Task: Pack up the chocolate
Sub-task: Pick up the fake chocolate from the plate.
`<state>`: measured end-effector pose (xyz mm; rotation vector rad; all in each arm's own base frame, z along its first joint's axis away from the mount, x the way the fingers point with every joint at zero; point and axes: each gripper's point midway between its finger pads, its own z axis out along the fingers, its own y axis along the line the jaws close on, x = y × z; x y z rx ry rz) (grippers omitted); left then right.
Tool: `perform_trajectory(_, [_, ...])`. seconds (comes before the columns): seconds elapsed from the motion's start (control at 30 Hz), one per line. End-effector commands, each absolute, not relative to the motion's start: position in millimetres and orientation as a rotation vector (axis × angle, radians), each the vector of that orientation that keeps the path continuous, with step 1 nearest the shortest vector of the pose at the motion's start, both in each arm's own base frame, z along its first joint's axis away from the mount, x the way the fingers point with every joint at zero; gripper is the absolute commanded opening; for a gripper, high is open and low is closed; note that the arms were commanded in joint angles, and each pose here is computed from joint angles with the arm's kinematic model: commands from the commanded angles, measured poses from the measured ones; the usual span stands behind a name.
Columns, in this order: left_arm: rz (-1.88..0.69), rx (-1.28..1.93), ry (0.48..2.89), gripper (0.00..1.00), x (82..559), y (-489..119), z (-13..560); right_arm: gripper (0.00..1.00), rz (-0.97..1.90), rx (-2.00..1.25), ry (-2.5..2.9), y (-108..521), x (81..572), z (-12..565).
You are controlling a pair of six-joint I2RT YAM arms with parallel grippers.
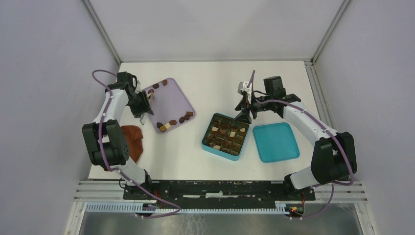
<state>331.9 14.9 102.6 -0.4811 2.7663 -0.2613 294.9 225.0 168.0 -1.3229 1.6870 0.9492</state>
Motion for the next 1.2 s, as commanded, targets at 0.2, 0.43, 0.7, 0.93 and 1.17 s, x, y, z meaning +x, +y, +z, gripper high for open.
perform_trajectory(0.2, [-0.348,-0.391,2.754,0.44,331,4,109,0.64,0.965,-1.334,1.652,226,296,172])
perform_trajectory(0.43, [-0.278,-0.409,2.782,0.42,327,9,101,0.64,0.973,-1.338,1.651,227,295,171])
perform_trajectory(0.7, [-0.245,-0.412,2.799,0.35,330,10,97,0.64,0.977,-1.342,1.651,227,294,171])
perform_trajectory(0.93, [-0.257,-0.407,2.811,0.12,331,7,94,0.64,0.976,-1.342,1.656,226,295,170])
perform_trajectory(1.17, [-0.293,-0.401,2.774,0.02,330,1,108,0.64,0.978,-1.344,1.658,226,295,169])
